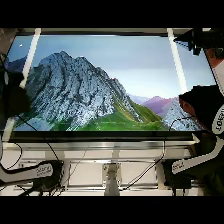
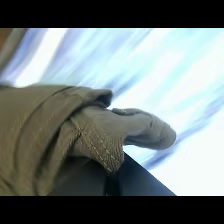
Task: Fold the clothes and pants, and hang the long-sleeved shirts on hangers.
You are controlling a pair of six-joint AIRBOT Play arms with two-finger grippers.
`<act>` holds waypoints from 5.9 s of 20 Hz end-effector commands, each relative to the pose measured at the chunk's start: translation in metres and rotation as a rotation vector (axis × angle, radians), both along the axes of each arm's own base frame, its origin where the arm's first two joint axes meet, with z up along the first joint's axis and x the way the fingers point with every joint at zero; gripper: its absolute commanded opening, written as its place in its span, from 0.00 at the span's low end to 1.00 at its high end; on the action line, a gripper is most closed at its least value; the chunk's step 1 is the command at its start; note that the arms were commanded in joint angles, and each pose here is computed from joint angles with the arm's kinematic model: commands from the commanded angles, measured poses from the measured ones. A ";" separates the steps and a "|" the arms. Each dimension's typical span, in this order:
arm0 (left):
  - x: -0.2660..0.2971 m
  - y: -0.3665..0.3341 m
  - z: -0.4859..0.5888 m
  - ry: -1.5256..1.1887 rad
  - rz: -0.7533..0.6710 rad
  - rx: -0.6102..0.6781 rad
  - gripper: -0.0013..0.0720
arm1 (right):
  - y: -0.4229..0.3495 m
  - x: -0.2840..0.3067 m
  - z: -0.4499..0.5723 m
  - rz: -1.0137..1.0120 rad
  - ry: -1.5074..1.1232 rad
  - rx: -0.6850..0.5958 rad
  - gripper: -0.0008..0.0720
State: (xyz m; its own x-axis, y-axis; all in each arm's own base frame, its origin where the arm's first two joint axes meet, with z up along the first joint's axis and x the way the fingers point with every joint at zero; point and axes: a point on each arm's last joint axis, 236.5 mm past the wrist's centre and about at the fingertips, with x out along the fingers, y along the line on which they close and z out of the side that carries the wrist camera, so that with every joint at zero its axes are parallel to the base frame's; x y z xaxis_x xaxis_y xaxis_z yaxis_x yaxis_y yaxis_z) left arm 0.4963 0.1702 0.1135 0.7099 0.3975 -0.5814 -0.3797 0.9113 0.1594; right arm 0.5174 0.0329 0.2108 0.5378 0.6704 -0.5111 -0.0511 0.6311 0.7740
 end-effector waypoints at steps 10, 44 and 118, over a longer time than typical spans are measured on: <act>-0.078 -0.304 0.050 0.145 -0.658 -0.090 0.04 | -0.037 0.001 -0.042 -0.076 0.078 -0.193 0.04; -0.072 -0.167 -0.002 0.195 -0.305 -0.040 0.48 | 0.238 -0.097 -0.261 0.565 0.518 -0.195 0.58; 0.008 -0.344 -0.155 0.312 -0.482 -1.156 0.57 | 0.218 -0.114 -0.199 0.674 0.437 -0.018 0.54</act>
State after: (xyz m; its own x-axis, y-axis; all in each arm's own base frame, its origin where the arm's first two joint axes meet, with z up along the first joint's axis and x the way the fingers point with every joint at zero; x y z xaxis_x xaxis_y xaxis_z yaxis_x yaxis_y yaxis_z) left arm 0.5026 -0.1711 -0.0442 0.4073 -0.6958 -0.5916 -0.0620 0.6252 -0.7780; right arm 0.4029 0.2510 0.0112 -0.2317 0.7685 -0.5964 -0.1206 0.5856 0.8015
